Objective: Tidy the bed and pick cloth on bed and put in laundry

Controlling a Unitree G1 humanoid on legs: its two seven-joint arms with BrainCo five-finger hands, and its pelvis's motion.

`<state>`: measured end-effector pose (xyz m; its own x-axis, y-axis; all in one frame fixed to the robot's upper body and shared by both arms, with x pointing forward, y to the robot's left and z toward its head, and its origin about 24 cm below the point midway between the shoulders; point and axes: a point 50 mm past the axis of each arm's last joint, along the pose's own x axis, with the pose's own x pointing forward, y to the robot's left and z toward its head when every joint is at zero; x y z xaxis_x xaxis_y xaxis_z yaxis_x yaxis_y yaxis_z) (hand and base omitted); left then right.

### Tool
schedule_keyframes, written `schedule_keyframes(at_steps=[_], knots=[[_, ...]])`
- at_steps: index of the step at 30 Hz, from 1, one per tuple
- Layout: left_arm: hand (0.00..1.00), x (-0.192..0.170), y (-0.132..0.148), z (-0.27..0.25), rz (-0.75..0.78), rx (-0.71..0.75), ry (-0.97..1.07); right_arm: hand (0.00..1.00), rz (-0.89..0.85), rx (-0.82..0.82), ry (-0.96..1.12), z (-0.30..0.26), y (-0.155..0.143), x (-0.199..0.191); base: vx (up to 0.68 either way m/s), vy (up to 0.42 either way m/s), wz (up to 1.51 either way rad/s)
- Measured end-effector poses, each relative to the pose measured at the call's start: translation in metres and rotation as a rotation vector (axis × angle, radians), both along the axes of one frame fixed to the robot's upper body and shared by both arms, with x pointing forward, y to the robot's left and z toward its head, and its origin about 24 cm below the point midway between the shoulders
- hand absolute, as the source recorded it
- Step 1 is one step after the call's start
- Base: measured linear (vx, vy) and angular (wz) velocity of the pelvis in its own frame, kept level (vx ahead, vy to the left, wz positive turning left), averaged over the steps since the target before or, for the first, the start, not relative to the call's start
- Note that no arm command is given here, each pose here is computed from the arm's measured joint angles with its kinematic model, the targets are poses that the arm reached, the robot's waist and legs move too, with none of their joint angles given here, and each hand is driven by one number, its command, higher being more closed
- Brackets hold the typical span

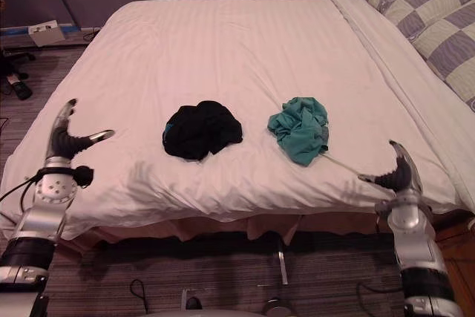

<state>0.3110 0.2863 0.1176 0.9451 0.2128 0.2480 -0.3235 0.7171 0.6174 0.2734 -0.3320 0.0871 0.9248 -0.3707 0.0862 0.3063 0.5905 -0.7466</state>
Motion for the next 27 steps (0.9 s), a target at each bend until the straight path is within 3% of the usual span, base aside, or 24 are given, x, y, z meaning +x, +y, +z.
schedule_keyframes(at_steps=[5,12,17,18,27], knots=[[0.0,0.037,-0.026,0.037,-0.077,0.074,-0.039,0.0,0.119,-0.001,-0.128,0.044,0.029,0.04,-0.1,0.023,-0.17],[0.0,0.067,-0.033,0.077,-0.008,0.159,-0.019,0.0,0.202,0.017,-0.304,0.097,0.05,0.059,-0.11,0.02,-0.25],[0.0,0.081,-0.033,0.105,0.086,0.253,-0.007,0.0,0.35,0.004,-0.404,0.13,0.085,0.061,-0.01,0.016,-0.14],[1.0,0.083,-0.034,0.111,0.1,0.272,-0.014,0.0,0.373,0.005,-0.424,0.136,0.09,0.061,0.02,0.019,-0.07],[1.0,0.086,-0.032,0.152,0.244,0.376,-0.111,0.0,0.609,-0.054,-0.551,0.177,0.142,0.042,0.03,0.009,-0.12]])
